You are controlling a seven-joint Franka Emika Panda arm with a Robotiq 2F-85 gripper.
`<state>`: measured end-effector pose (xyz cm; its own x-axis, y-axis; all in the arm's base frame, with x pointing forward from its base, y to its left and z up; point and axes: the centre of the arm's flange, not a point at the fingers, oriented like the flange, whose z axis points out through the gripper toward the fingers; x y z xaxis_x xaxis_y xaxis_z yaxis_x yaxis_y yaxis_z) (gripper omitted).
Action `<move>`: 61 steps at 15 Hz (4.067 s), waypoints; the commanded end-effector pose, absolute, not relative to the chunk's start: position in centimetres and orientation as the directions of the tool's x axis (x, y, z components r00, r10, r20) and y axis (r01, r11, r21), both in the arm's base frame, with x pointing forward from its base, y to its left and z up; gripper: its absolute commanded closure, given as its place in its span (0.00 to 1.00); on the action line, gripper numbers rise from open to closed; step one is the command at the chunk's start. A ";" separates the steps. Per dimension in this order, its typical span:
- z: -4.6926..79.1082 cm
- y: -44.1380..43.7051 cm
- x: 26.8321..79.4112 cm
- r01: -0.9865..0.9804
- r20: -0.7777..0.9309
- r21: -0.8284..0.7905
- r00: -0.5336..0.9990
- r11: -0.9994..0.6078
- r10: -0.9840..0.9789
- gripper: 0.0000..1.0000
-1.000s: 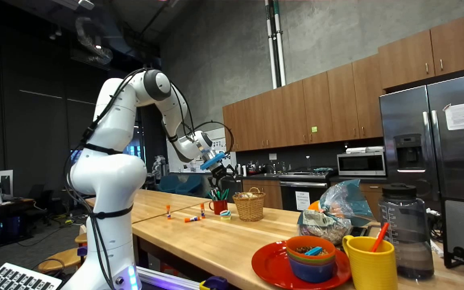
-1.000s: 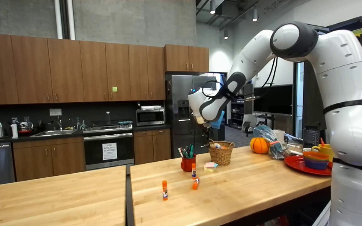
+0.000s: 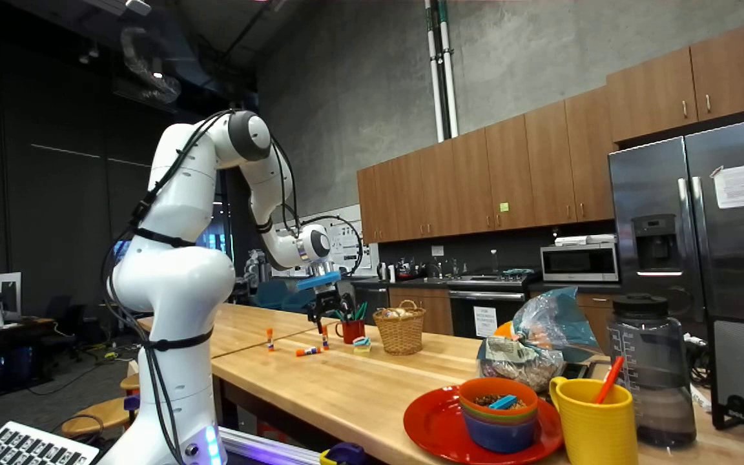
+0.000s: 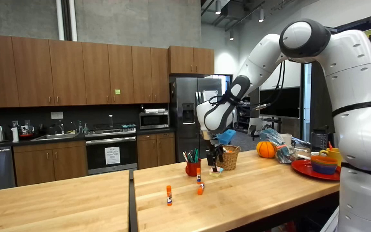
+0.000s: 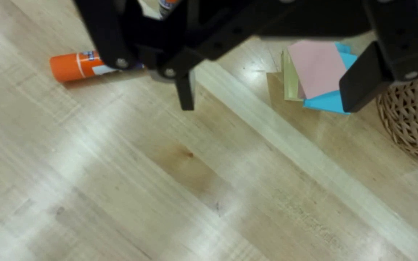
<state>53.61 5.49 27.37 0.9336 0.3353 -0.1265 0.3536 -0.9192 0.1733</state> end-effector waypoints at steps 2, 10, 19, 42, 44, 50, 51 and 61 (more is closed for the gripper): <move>25.0 5.8 53.4 0.335 -0.068 0.177 0.942 -0.925 0.328 0.00; 24.2 4.8 55.6 0.334 -0.020 0.281 0.939 -0.900 0.342 0.00; 22.2 2.6 57.9 0.311 -0.038 0.312 0.948 -0.898 0.315 0.00; 24.5 1.5 56.7 0.368 -0.082 0.215 0.930 -0.905 0.359 0.85; 26.0 1.2 56.3 0.387 -0.085 0.187 0.922 -0.903 0.377 0.94; 31.2 -0.7 55.2 0.392 -0.095 0.186 0.920 -0.901 0.381 0.94; 32.2 -1.0 55.1 0.389 -0.090 0.191 0.921 -0.901 0.379 0.94; 40.6 -2.8 52.3 0.613 -0.101 0.060 0.789 -0.788 0.606 0.94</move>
